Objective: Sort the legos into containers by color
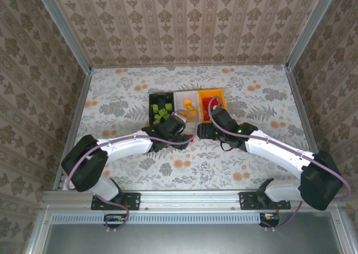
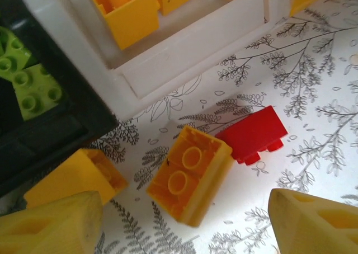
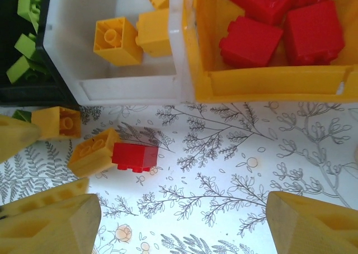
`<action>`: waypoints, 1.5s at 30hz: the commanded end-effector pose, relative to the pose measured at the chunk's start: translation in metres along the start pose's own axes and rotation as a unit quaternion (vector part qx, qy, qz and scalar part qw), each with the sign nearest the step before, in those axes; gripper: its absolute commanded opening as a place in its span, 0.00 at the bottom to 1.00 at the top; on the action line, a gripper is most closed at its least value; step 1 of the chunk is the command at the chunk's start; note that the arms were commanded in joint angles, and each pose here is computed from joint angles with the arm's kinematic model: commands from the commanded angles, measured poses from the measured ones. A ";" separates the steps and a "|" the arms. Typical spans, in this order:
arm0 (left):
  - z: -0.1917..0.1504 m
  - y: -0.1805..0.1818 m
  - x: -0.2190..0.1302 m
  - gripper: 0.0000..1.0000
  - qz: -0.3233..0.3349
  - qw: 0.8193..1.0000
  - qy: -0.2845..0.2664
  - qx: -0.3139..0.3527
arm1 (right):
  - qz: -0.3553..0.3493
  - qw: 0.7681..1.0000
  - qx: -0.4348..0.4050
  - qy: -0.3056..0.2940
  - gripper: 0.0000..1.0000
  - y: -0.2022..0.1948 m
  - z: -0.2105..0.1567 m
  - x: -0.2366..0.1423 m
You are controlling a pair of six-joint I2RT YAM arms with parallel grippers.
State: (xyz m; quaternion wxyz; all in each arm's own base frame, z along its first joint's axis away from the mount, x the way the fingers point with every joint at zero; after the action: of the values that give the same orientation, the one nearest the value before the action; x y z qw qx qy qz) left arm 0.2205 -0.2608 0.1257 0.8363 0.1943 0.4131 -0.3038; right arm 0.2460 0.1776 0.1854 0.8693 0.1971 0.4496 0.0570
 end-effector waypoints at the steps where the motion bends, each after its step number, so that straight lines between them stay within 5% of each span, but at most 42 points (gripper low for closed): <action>1: -0.001 -0.004 0.006 0.78 0.022 0.998 0.026 0.050 | -0.016 1.000 0.013 -0.023 0.79 -0.012 0.004 -0.008; 12: -0.007 -0.019 0.029 0.69 0.052 0.992 0.062 0.094 | -0.005 0.998 0.028 -0.057 0.80 -0.019 0.019 -0.029; 22: -0.014 -0.025 0.037 0.44 0.078 0.986 0.076 0.124 | -0.002 0.997 0.034 -0.069 0.80 -0.024 0.023 -0.039; 32: -0.012 -0.030 0.017 0.30 0.080 0.987 0.051 0.126 | 0.002 0.997 0.040 -0.070 0.81 -0.024 0.025 -0.040; 40: 0.013 -0.026 -0.035 0.26 -0.008 0.999 -0.026 0.036 | 0.004 0.996 0.047 -0.076 0.81 -0.027 0.025 -0.043; 45: 0.050 -0.005 -0.051 0.26 -0.081 0.992 -0.087 -0.053 | 0.001 0.996 0.051 -0.078 0.81 -0.031 0.025 -0.042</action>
State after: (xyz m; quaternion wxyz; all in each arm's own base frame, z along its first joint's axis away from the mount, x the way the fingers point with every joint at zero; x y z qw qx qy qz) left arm 0.2109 -0.2703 0.1797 0.8530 0.1653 0.3639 -0.3356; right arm 0.2417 0.1372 0.2206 0.8895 0.2425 0.3858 0.0334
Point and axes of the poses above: each hand's point on the last joint's axis, 136 mm out from that joint toward the fingers, its own x axis out along the fingers, its own y axis along the line the jaws close on, z = x × y, the point moved 7 cm from there along -x, back along the fingers, and after that the axes turned 11 degrees about x, right-handed, at the moved point
